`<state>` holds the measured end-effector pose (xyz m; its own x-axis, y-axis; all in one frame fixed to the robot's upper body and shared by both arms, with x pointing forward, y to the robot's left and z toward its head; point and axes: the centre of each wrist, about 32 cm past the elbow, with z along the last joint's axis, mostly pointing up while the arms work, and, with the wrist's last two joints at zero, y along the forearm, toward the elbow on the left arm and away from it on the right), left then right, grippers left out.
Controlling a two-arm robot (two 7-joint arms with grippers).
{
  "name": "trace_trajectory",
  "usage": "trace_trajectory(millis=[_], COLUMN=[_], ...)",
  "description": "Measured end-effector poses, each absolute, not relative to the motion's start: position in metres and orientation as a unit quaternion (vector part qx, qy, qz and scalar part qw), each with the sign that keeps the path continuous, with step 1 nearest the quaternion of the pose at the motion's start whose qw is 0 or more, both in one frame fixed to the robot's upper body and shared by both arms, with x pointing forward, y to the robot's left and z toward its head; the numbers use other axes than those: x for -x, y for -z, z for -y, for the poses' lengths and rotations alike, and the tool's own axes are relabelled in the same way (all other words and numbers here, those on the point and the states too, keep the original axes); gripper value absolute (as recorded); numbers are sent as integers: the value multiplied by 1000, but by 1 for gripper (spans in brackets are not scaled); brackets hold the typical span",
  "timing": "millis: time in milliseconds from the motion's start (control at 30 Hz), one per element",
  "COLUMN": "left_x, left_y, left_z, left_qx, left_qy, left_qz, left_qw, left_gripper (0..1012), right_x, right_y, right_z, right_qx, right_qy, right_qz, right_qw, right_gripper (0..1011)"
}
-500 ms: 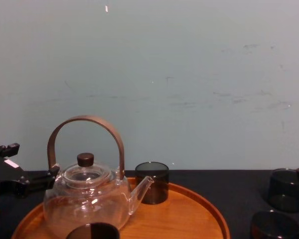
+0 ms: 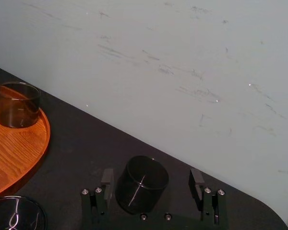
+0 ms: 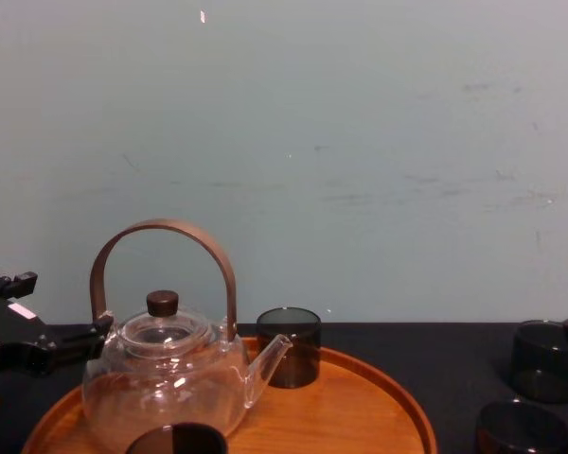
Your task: Pick up the glass from the table and place it on the tray.
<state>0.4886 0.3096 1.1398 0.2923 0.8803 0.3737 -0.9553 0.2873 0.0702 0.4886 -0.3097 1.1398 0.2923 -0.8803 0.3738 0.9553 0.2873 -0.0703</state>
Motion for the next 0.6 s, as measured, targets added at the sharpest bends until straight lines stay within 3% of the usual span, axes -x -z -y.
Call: trace_trajectory(millis=[600], left_x=[-489], left_y=[-1140], left_z=[-310], left_qx=[-141], left_qy=[-580], left_qz=[132], left_qw=[791], left_gripper=[1010], right_x=[-489], right_y=[-1140], right_z=[310], right_qx=[142], right_qy=[580], right_qz=[132], right_qw=[791], right_gripper=[1002])
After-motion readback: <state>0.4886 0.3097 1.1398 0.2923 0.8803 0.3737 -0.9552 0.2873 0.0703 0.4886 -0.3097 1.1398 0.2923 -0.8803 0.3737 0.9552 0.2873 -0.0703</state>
